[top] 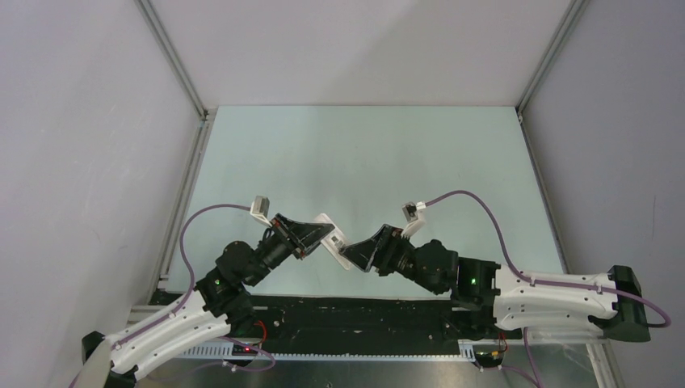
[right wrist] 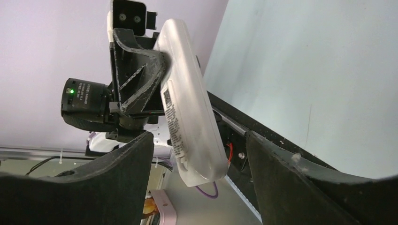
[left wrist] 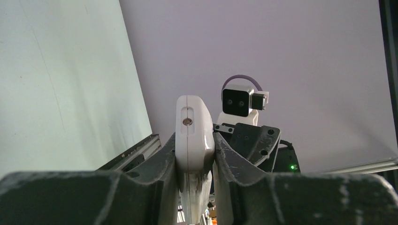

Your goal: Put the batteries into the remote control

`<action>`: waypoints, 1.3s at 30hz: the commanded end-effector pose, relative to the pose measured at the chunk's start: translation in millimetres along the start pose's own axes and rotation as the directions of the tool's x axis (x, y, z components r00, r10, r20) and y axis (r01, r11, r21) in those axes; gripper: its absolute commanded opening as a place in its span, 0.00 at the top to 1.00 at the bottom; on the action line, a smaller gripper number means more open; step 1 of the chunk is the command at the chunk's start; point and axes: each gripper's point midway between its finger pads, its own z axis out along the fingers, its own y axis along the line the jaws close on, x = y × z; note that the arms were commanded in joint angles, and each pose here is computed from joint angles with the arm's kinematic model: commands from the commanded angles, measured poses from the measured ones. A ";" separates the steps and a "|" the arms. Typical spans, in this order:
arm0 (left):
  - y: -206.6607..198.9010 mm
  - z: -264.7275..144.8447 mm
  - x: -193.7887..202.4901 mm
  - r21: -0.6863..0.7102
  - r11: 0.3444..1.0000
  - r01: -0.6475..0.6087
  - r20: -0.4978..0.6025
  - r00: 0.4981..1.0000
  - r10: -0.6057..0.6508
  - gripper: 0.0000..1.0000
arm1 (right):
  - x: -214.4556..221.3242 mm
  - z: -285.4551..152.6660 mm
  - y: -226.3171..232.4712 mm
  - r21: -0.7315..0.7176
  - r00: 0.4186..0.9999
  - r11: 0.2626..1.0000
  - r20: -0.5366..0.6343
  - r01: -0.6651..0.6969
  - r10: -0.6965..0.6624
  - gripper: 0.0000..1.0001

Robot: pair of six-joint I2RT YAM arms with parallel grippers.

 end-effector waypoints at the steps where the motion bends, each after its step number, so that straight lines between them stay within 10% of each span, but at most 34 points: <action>1: -40.0 -2.2 -8.0 0.107 0.994 0.016 0.019 1.000 -0.018 1.00 | -7.7 -0.7 17.7 -0.071 0.999 0.997 0.036 -0.006 0.009 0.23; 21: -55.2 -5.5 -9.5 0.141 0.989 0.050 0.010 0.999 -0.052 1.00 | -10.6 -7.7 31.2 -0.312 0.990 0.946 0.075 -0.090 0.118 0.35; 30: -51.6 -4.0 -7.2 0.130 0.990 0.050 0.001 0.999 -0.051 1.00 | -13.0 -6.7 35.2 -0.332 0.989 0.939 0.080 -0.092 0.124 0.25; 39: -51.6 -4.3 -7.2 0.132 0.990 0.053 0.001 0.999 -0.054 1.00 | -10.9 -3.1 31.0 -0.319 0.989 0.942 0.068 -0.101 0.129 0.44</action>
